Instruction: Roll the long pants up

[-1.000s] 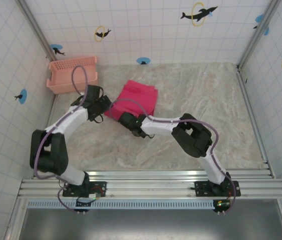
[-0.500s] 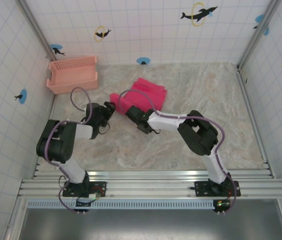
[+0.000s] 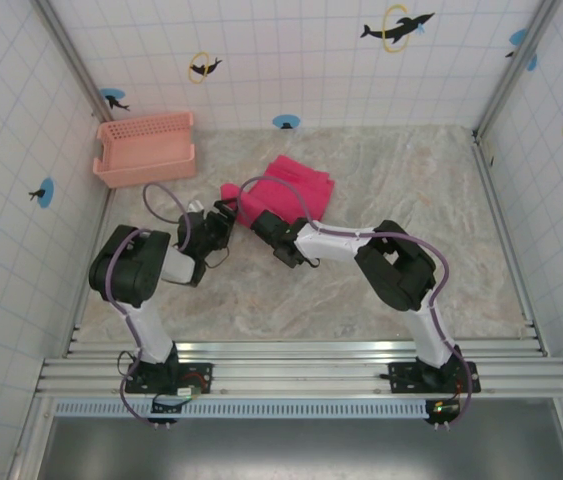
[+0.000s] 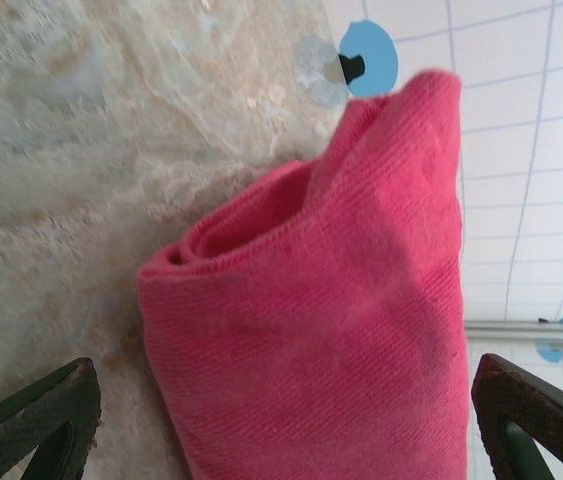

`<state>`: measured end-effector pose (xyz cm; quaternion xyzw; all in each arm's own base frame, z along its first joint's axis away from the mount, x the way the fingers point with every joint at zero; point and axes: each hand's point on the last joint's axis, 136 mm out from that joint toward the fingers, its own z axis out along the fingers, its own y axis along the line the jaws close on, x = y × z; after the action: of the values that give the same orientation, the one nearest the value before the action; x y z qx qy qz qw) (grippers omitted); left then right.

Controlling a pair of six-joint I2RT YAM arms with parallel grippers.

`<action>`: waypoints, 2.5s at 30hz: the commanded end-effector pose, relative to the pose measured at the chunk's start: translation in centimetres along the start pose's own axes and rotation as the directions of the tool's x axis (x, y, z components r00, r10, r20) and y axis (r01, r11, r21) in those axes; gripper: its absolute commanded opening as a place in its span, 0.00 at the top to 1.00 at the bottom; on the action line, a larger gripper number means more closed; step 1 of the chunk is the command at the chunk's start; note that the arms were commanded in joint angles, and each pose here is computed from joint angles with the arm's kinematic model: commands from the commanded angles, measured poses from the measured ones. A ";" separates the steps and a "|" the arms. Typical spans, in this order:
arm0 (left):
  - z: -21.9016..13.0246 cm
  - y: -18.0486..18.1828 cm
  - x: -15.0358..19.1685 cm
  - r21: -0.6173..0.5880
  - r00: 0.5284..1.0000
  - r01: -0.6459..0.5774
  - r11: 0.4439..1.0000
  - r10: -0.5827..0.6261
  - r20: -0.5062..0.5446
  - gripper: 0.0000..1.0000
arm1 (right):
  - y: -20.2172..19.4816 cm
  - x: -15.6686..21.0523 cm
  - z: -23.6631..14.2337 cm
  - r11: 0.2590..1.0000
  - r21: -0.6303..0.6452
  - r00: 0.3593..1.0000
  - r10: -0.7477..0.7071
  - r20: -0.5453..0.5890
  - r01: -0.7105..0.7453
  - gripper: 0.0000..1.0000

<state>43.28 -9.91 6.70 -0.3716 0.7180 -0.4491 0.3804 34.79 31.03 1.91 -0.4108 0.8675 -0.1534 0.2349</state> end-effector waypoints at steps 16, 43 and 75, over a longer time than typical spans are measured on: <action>4.1 -2.6 1.5 0.106 0.997 -0.066 0.992 0.070 -0.030 0.02 | 8.3 4.5 2.3 0.944 -0.325 0.987 -0.097 -0.126 0.051 1.00; 0.4 3.2 4.1 -0.569 0.925 -0.273 0.776 0.049 -0.377 1.00 | 0.1 0.8 -7.2 0.995 0.053 0.990 -0.093 0.104 0.088 0.01; 1.4 5.1 5.8 -0.805 0.849 -0.464 0.369 -0.076 -0.524 1.00 | -0.1 0.2 -2.3 0.788 0.599 0.989 -0.085 -0.119 0.139 0.00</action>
<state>46.40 -15.22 4.83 -0.2963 0.9477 -0.0830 0.0851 33.38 32.88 5.36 -0.3688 0.7548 -0.4340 0.3253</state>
